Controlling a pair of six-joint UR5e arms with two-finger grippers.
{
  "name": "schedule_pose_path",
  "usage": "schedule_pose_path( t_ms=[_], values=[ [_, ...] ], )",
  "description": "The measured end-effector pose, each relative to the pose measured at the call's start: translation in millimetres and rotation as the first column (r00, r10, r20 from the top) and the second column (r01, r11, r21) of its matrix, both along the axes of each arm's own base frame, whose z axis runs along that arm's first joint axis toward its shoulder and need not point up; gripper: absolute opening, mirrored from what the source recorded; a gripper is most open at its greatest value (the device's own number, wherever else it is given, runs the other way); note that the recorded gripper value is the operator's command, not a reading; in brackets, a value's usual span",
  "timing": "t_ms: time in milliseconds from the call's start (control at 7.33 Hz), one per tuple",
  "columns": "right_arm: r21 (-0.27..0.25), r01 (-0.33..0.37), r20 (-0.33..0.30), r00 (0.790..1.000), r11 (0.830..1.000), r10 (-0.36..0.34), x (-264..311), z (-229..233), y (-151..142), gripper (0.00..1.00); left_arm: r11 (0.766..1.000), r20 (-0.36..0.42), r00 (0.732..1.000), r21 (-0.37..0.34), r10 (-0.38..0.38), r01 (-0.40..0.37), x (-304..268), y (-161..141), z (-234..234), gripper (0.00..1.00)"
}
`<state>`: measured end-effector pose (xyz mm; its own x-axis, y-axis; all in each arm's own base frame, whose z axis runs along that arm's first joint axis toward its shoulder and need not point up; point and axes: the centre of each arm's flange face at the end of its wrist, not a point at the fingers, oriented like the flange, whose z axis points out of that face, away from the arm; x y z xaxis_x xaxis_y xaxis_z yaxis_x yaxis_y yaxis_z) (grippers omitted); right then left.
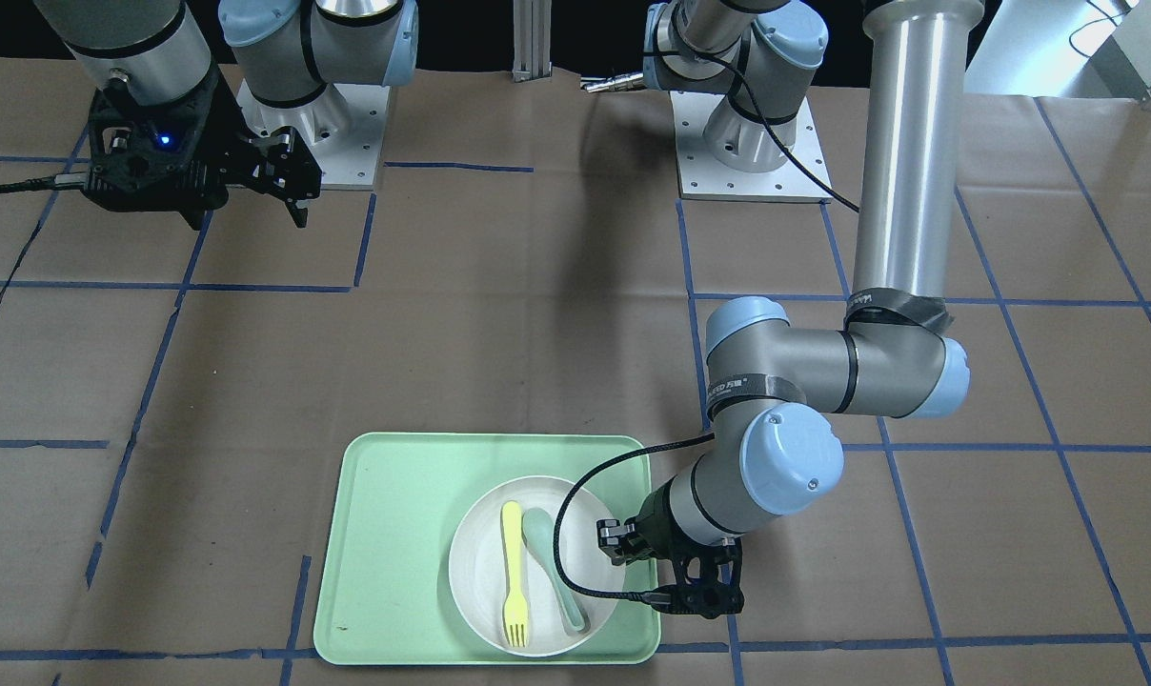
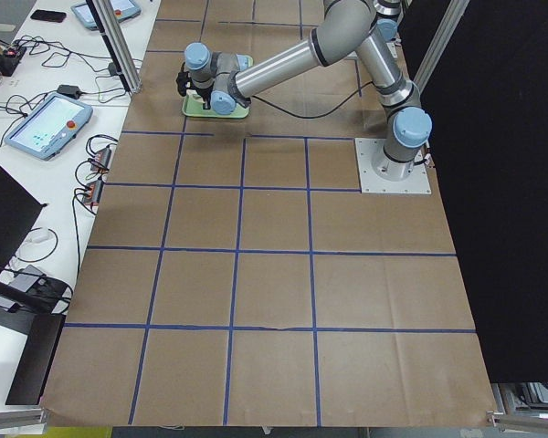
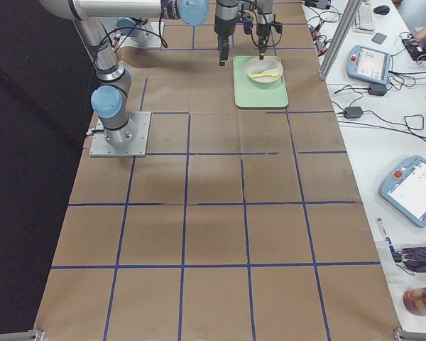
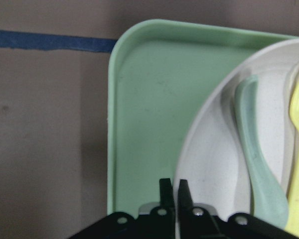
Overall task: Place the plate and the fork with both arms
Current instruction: 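Carry the plate with the left gripper and lower it onto the green tray, then open the left gripper and withdraw it from the plate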
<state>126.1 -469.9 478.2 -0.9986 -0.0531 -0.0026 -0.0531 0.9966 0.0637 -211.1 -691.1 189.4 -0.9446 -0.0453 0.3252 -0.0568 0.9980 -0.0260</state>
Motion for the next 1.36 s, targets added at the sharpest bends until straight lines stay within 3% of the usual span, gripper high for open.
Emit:
schedule_pose_path(
  t_ms=[273, 545, 955, 1091, 1227, 1364],
  values=[
    [0.0, 0.0, 0.0, 1.0, 1.0, 0.0, 0.0, 0.0, 0.0, 1.0, 1.0, -0.001, 1.0, 0.009, 0.012, -0.012, -12.6, 2.7, -1.7, 0.06],
    [0.0, 0.0, 0.0, 1.0, 1.0, 0.0, 0.0, 0.0, 0.0, 1.0, 0.999, -0.009, 1.0, 0.023, 0.03, -0.029, -17.0, 4.1, -5.1, 0.12],
    [0.0, 0.0, 0.0, 1.0, 1.0, 0.0, 0.0, 0.0, 0.0, 1.0, 1.0, -0.013, 1.0, 0.018, -0.001, 0.001, -18.7, 3.7, -9.1, 0.15],
    [0.0, 0.0, 0.0, 1.0, 1.0, 0.0, 0.0, 0.0, 0.0, 1.0, 1.0, -0.012, 1.0, 0.012, -0.023, 0.023, -21.5, 4.5, -9.2, 0.26],
    [0.0, 0.0, 0.0, 1.0, 1.0, 0.0, 0.0, 0.0, 0.0, 1.0, 0.999, -0.01, 0.999, 0.007, -0.047, 0.047, -27.2, 6.6, -9.4, 0.64],
    [0.0, 0.0, 0.0, 1.0, 1.0, 0.0, 0.0, 0.0, 0.0, 1.0, 0.998, -0.007, 0.998, 0.004, -0.063, 0.063, -32.7, 8.6, -9.3, 0.96]
  ],
)
